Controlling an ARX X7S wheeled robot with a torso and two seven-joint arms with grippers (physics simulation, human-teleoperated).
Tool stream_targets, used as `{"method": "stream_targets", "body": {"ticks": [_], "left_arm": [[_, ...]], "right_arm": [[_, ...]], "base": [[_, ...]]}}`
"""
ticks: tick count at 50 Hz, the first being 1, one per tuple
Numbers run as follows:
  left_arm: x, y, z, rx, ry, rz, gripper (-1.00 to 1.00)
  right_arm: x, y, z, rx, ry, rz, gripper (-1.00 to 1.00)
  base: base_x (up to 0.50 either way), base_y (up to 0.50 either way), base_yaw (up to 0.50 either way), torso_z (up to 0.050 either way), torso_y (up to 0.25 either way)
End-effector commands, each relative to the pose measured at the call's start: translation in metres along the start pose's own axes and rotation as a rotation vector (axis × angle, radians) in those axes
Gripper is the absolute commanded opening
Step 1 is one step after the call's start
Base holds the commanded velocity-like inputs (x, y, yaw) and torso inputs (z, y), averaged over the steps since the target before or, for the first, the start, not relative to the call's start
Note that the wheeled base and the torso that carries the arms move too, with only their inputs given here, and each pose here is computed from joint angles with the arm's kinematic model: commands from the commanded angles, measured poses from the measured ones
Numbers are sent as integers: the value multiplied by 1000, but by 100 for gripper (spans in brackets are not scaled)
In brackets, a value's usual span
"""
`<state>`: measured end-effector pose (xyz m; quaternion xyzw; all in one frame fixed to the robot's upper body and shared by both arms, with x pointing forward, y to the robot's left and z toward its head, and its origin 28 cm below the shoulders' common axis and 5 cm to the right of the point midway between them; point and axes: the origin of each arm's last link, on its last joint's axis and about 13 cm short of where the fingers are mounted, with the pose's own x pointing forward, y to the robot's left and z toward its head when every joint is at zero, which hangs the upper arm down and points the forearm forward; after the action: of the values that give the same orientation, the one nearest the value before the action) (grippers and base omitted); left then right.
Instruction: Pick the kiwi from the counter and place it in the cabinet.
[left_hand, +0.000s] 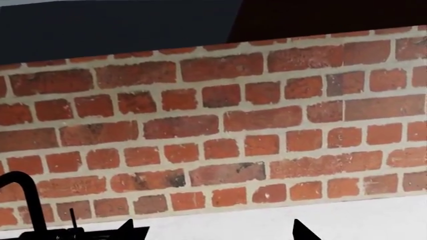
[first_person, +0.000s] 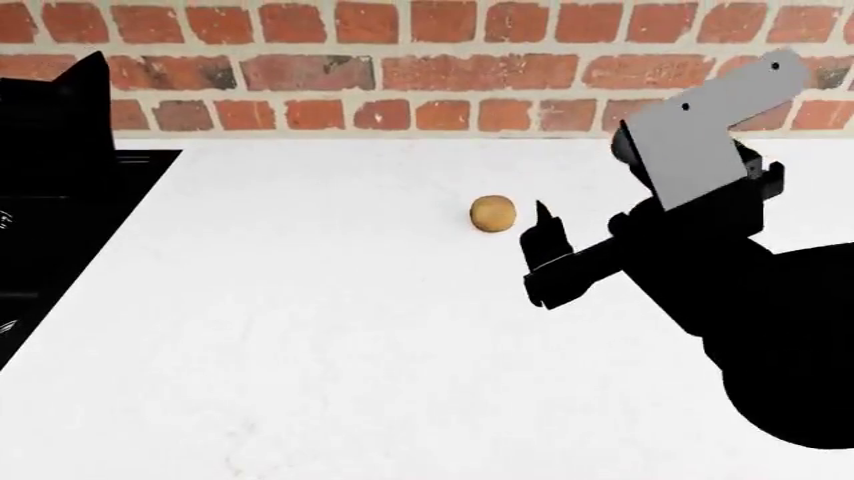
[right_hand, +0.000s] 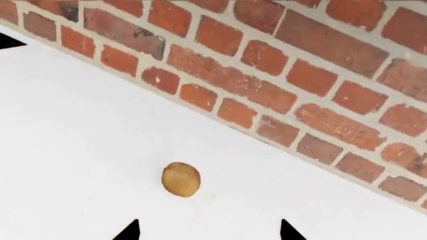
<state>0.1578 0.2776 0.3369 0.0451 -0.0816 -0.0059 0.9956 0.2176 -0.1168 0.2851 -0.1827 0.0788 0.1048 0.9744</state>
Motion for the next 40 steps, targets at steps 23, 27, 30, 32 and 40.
{"method": "stream_targets", "body": {"ticks": [23,27,30,32,40], "left_arm": [[3,-1,-3,-6,11,-9,100],[3,-1,-3,-8,11,-10,100],[2,0,-3,-11,11,-9,100],[2,0,-3,-12,11,-10,100],[1,-1,-4,-13,10,-8,100]], "right_arm": [[120,14,-62,148,165,133,100],[129,11,-63,159,156,123,100],[135,11,-66,168,155,120,100],[139,11,-70,173,155,119,100],[152,10,-78,186,156,109,100]], "base": [[0,0,0,0,0],[0,0,0,0,0],[0,0,0,0,0],[0,0,0,0,0],[0,0,0,0,0]]}}
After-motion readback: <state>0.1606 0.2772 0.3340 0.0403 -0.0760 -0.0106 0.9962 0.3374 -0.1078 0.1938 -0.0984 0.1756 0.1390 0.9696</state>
